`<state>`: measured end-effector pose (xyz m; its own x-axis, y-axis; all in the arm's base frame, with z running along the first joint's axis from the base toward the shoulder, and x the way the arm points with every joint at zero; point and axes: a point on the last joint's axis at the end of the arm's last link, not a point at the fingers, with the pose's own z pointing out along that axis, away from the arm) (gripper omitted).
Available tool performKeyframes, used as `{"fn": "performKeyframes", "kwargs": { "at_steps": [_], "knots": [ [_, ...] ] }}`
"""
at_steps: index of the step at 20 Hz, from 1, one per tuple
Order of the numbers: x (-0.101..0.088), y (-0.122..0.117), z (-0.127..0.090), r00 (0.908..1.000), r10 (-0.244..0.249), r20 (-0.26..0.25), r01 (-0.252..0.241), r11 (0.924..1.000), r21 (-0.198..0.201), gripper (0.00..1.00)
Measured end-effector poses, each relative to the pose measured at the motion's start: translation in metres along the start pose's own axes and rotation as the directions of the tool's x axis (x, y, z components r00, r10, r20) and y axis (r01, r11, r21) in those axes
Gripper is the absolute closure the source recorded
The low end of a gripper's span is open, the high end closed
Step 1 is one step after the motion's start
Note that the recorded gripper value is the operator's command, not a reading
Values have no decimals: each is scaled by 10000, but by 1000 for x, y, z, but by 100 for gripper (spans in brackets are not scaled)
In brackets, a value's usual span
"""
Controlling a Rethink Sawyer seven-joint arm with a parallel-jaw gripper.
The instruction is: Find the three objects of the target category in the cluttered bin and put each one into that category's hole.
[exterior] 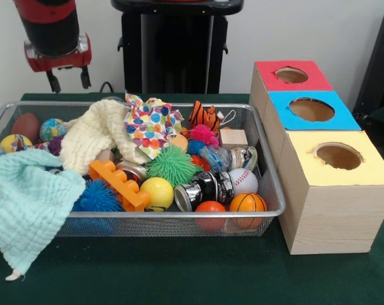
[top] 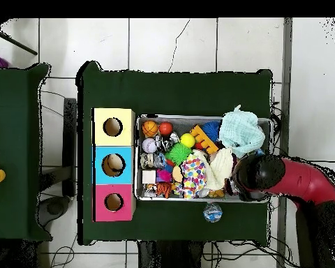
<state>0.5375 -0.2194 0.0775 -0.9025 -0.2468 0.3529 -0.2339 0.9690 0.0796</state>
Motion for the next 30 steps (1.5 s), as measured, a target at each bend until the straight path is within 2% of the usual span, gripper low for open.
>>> {"fn": "performKeyframes", "kwargs": {
  "at_steps": [3,8,16,22,30],
  "knots": [
    [-2,14,-26,9998,46,172,-48,9999,147,0],
    [4,33,-46,9996,149,229,-153,9997,184,0],
    [27,66,-61,9991,418,63,-418,9991,-33,0],
    [42,84,-47,9975,702,-105,-707,9960,-554,0],
    [53,107,10,9952,976,30,-967,9894,-1086,0]
  ]
}}
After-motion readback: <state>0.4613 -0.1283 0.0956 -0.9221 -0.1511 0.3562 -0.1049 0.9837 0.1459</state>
